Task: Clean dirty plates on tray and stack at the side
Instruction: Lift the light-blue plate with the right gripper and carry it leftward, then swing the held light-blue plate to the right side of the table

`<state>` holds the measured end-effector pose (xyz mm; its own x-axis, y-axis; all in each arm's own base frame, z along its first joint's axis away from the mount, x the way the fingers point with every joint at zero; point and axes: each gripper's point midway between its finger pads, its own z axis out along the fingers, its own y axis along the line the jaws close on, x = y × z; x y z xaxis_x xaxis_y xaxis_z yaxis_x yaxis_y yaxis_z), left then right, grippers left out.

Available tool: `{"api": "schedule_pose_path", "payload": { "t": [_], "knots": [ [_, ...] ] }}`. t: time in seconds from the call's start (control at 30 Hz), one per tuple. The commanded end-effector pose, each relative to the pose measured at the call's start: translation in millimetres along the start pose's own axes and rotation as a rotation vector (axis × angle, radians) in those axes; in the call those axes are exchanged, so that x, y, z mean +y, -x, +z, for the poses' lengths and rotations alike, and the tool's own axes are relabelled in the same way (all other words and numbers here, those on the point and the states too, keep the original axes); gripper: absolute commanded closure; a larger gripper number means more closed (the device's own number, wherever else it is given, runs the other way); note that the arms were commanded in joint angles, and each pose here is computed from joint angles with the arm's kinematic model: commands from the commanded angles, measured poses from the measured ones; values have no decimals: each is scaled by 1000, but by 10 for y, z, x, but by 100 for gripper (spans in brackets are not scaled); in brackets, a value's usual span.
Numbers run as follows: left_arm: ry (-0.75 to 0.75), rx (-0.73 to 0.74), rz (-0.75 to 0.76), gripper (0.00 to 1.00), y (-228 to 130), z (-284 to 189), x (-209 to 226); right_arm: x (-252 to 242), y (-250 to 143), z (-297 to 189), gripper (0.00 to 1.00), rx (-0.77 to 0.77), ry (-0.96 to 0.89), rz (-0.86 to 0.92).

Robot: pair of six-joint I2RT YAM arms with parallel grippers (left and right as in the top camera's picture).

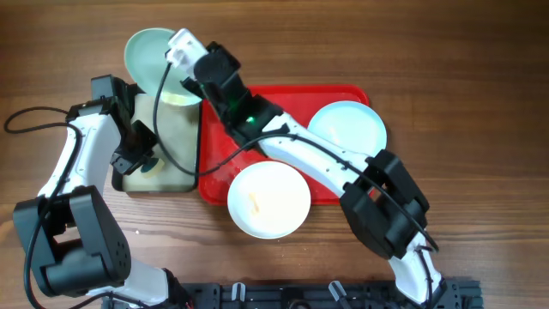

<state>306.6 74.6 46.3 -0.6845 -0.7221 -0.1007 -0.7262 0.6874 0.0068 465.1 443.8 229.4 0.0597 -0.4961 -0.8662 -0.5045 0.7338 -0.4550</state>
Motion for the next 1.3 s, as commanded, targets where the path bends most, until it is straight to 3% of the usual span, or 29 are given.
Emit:
{"api": "schedule_pose_path", "payload": {
  "t": [0.0,0.37,0.93,1.27],
  "knots": [
    [5,-23,-23,96,22,-53,45,108,177,-42,96,-35,-29,-215],
    [5,-23,-24,96,21,-53,46,282,490,-166,96,-123,-60,-393],
    [5,-24,-24,96,25,-53,43,236,527,-177,96,-129,-88,-377],
    [3,-26,-24,96,29,-53,40,-102,54,-40,96,13,-131,122]
  ]
}}
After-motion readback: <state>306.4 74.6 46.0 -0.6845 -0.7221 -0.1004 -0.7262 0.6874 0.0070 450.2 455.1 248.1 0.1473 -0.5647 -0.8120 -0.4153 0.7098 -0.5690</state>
